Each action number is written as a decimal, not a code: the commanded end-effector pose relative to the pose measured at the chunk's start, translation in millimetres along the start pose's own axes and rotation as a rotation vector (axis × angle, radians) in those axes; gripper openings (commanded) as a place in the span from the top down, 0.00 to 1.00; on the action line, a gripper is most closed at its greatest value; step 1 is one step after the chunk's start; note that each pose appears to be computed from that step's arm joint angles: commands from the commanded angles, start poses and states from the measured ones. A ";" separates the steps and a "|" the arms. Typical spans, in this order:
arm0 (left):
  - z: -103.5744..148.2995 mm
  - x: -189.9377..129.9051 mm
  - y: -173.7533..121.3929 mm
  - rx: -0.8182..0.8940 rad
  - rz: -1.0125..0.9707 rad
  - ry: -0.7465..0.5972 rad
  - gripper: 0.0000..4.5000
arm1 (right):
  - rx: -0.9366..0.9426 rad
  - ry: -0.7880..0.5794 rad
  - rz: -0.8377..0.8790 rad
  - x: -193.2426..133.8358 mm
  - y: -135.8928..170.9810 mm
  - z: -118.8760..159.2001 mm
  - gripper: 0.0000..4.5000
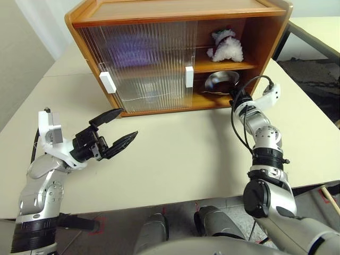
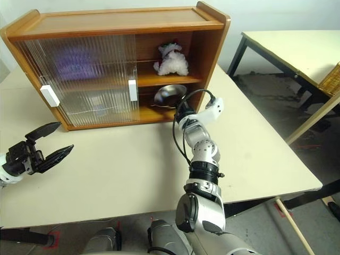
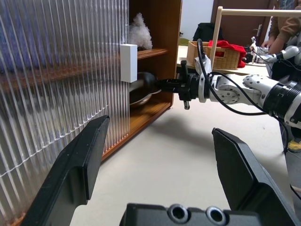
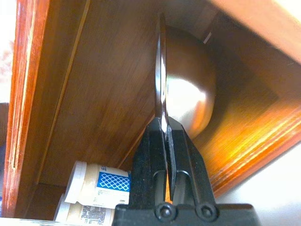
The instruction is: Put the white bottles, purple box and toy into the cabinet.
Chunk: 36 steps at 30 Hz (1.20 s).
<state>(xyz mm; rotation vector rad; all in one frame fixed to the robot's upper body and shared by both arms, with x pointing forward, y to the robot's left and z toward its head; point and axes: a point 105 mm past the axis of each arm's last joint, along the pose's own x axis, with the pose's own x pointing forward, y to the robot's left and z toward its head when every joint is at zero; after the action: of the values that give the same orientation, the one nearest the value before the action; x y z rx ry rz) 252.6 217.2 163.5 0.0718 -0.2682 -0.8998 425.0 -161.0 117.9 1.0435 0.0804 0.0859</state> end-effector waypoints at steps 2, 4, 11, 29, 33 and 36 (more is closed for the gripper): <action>-0.1 -2.7 2.6 0.009 0.007 0.017 0.00 | -0.010 0.047 0.006 3.4 4.2 -17.1 1.00; -0.5 -2.8 2.2 0.008 0.007 0.017 0.00 | -0.011 0.059 -0.001 4.5 3.9 -20.7 1.00; -1.8 -2.4 -0.2 0.003 0.008 0.013 0.00 | -0.089 0.067 -0.012 6.4 0.5 -21.0 0.76; -4.2 -1.8 -0.6 -0.004 0.008 0.010 0.00 | -0.385 0.219 0.161 -30.6 7.8 0.0 0.01; -4.7 -2.8 -0.1 -0.005 0.011 0.011 0.00 | -0.467 0.347 0.350 -55.2 29.3 -10.9 0.15; -4.7 -2.6 -0.3 -0.004 0.013 0.009 0.00 | -0.481 0.400 0.487 -69.1 50.1 -24.3 0.38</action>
<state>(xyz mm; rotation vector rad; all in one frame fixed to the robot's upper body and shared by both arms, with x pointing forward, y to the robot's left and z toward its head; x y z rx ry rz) 251.7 216.9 161.2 0.0646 -0.2692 -0.8968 360.9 -139.6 144.0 0.5439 0.1623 0.6252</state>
